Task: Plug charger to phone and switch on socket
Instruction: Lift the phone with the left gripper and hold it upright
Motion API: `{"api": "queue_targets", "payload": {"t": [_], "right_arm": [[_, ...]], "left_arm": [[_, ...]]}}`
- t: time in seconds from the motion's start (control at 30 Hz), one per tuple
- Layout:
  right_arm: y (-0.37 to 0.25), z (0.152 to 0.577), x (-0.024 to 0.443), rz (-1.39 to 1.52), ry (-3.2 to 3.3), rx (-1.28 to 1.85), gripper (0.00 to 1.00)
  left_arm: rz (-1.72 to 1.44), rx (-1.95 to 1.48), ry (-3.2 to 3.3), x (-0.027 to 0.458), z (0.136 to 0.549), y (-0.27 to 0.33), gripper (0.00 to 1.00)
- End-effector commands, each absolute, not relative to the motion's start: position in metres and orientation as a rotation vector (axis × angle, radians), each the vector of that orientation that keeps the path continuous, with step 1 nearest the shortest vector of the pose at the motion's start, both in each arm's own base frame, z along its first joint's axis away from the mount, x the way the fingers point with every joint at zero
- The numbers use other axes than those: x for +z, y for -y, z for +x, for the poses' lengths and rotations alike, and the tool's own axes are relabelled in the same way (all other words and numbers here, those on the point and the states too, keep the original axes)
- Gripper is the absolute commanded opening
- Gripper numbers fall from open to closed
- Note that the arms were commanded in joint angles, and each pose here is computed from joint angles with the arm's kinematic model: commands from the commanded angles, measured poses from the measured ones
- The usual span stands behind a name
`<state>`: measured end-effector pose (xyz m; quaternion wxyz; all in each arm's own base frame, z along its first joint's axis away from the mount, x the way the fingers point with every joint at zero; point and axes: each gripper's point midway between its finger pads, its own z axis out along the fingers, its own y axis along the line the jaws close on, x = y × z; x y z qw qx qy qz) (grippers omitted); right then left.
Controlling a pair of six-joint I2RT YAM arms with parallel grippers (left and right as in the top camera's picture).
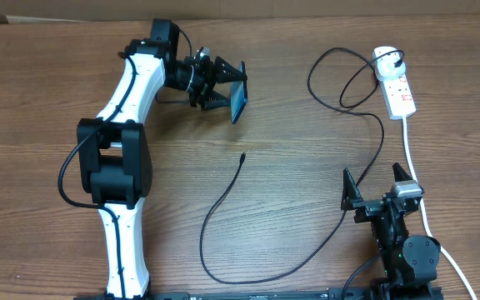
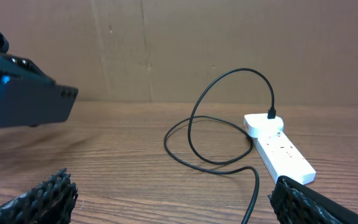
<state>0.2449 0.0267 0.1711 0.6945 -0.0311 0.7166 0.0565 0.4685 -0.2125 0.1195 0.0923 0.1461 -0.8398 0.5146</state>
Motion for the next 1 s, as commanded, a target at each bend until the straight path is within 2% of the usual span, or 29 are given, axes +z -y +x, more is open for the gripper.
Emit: {"api": "queue_targets", "payload": {"t": [0.0,0.2,0.57,0.97], "right_arm": [[-0.024,0.245,0.170,-0.057,-1.595,0.114,1.00],[-0.024,0.245,0.170,-0.057,-1.595,0.113,1.00],[-0.024,0.245,0.170,-0.057,-1.595,0.114,1.00],[-0.024,0.245,0.170,-0.057,-1.595,0.113,1.00]], "left_arm": [[0.449,1.729,2.243,0.164,0.471,0.216,0.68],[0.566,1.735,2.107,0.176,0.478,0.212,0.66],[0.814,1.620,1.923,0.179,0.485,0.200,0.70],[0.777,1.684,1.829,0.197,0.489,0.191,0.69]]}}
